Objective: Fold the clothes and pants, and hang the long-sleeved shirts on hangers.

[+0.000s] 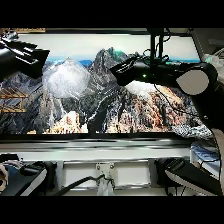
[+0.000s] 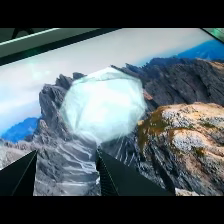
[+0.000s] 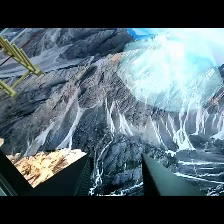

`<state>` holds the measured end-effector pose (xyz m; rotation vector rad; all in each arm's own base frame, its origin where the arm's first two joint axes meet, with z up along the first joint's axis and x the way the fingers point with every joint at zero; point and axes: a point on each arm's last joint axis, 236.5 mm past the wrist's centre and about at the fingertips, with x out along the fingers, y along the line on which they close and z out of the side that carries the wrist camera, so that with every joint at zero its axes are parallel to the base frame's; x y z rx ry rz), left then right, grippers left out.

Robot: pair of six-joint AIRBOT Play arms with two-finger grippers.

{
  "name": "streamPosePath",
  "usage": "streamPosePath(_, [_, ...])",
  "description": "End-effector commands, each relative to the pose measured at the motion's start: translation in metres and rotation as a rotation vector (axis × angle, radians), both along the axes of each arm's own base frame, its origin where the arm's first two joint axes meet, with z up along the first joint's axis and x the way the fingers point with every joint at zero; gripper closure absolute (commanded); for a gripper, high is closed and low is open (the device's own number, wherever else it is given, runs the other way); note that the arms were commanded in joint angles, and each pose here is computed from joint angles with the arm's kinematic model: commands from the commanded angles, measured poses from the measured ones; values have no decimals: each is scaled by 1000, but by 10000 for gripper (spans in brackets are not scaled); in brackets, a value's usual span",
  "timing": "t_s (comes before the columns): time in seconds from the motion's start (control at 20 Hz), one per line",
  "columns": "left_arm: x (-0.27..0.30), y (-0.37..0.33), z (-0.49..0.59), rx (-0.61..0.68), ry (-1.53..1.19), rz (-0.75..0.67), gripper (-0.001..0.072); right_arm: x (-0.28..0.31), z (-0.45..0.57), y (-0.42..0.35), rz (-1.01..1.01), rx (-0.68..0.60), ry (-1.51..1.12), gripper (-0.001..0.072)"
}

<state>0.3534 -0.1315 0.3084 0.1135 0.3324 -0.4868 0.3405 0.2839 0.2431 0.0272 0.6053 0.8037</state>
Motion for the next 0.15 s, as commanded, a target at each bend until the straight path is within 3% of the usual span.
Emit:
streamPosePath(0.0, [0, 0, 1, 0, -2, 1, 305, -1, 0, 0, 1, 0, 0, 341])
streamPosePath(0.1, [0, 0, 1, 0, -2, 1, 305, -1, 0, 0, 1, 1, 0, 341])
